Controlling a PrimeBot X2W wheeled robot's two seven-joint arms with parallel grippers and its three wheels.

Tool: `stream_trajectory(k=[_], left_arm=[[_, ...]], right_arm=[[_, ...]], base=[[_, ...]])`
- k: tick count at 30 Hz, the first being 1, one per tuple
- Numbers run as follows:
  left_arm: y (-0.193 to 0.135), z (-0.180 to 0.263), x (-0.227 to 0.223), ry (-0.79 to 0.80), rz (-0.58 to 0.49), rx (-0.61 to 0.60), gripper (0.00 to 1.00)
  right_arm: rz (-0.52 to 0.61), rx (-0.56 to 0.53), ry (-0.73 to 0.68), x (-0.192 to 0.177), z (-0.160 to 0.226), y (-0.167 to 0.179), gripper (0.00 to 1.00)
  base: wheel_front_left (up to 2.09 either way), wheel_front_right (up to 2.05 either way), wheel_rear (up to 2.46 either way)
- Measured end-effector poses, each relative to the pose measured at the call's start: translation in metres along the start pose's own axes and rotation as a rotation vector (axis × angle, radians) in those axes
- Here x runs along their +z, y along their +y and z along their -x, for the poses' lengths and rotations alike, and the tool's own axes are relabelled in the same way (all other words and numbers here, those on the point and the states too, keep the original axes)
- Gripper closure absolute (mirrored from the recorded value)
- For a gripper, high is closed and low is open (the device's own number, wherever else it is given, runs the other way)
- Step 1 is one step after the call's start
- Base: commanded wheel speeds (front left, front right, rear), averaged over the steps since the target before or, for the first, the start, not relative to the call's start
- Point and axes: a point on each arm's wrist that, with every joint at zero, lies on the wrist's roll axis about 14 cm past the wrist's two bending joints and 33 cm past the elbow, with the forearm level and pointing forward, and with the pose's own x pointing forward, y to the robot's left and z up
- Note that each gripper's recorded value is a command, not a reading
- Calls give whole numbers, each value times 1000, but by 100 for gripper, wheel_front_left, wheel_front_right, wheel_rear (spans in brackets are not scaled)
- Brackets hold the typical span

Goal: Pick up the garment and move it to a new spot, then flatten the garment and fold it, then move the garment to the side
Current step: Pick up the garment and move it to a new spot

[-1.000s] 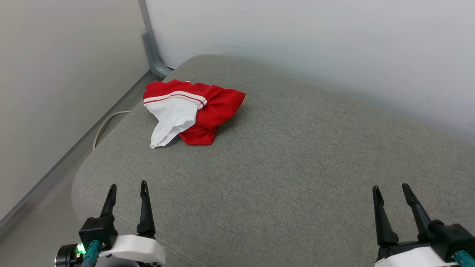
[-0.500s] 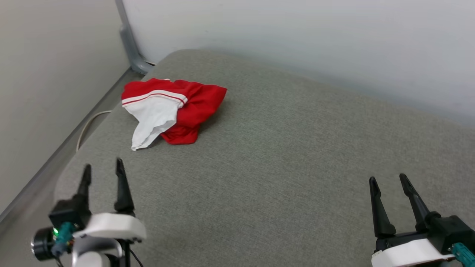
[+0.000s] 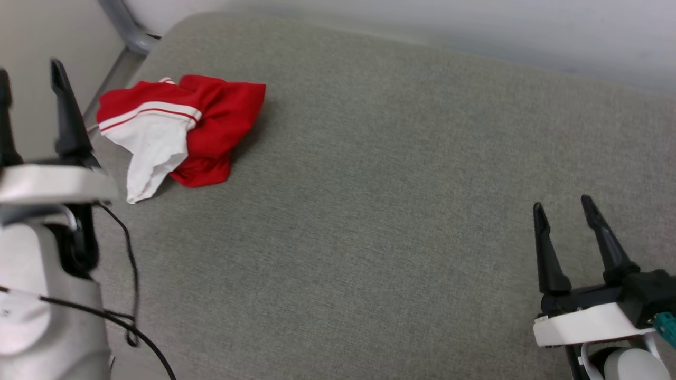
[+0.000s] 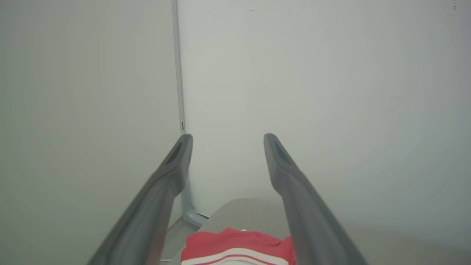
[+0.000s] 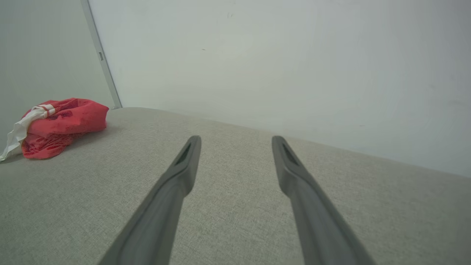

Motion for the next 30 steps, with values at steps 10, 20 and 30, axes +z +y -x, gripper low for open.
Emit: stream_trajectory(k=[10, 20, 30], left_arm=[[-26, -69, -32, 73, -51, -100, 0], [-50, -66, -126, 550, -46, -224, 0], [-48, 4, -223, 1193, 15, -230, 0]], right_arm=[[4, -61, 21, -19, -8, -27, 0], [19, -95, 45, -33, -8, -42, 0], [33, -110, 67, -49, -13, -52, 0]], base=[[0, 0, 0], [0, 0, 0], [0, 0, 0]])
